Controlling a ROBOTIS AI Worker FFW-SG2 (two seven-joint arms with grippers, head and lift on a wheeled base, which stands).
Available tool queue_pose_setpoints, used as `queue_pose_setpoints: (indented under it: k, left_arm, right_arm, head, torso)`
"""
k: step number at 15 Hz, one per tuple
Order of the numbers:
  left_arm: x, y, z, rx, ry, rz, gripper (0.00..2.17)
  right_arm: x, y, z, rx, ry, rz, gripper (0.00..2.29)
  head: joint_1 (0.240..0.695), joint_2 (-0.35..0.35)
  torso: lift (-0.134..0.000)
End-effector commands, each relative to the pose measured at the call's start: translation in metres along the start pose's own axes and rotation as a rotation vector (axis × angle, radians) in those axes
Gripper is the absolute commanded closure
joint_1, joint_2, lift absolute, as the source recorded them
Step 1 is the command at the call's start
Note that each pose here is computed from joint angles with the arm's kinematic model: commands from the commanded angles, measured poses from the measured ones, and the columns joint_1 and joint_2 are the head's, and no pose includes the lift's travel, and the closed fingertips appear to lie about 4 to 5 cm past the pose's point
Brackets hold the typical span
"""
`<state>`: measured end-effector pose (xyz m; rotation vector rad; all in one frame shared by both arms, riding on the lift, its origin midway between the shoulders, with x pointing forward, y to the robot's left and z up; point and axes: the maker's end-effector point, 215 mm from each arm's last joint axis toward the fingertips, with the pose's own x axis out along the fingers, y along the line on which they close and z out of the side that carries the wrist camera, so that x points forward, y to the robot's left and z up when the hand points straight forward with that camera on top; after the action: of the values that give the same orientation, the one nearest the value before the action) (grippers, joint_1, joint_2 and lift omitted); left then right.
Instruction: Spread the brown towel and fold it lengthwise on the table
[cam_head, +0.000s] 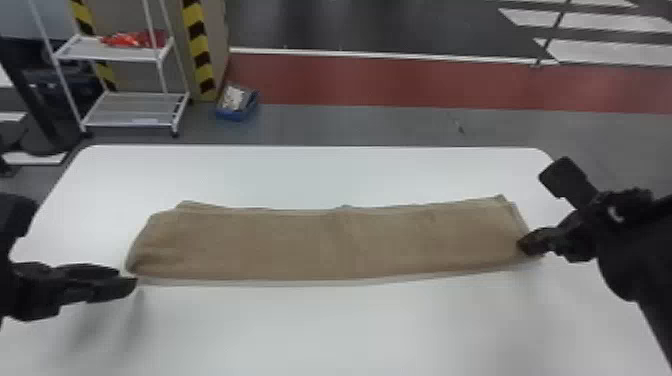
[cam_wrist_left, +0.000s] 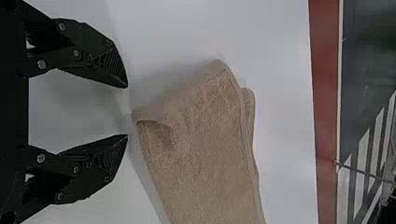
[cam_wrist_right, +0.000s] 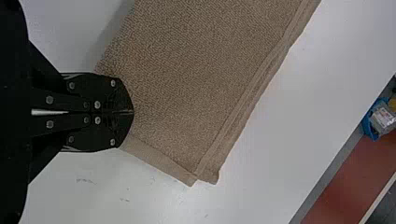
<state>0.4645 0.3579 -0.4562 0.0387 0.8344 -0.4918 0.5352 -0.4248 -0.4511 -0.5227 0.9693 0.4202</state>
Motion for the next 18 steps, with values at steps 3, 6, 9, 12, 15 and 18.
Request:
queue_pose_setpoints:
  k: [3,6,9,12,15,18]
  left_arm:
    - [0.003,0.005,0.002,0.001,-0.001,0.022,0.62]
    - [0.001,-0.003,0.008,-0.016,-0.026,-0.013,0.62]
    - [0.001,-0.008,0.010,-0.037,-0.033,-0.027,0.62]
    - [0.003,-0.012,0.013,-0.026,-0.033,-0.036,0.97]
    - [0.003,-0.007,0.012,-0.020,-0.026,-0.019,1.54]
    - [-0.005,-0.004,0.016,-0.009,-0.027,-0.028,1.60]
  right_arm:
    - [0.004,-0.002,0.006,-0.014,-0.003,0.004,1.48]
    - [0.006,-0.003,0.011,-0.018,-0.002,0.001,1.48]
    - [0.007,-0.002,0.013,-0.018,-0.003,0.003,1.48]
    - [0.007,-0.001,0.013,-0.018,-0.003,0.003,1.48]
    - [0.007,-0.001,0.014,-0.021,-0.003,0.002,1.48]
    - [0.006,-0.004,0.016,-0.019,-0.008,-0.001,1.48]
  head:
    - [0.695,-0.070]
    - [0.695,-0.070]
    - [0.695,-0.072]
    - [0.695,-0.076]
    - [0.695,-0.080]
    - [0.695,-0.076]
  torso:
    - [-0.124]
    - [-0.124]
    - [-0.124]
    - [-0.124]
    - [-0.124]
    - [-0.124]
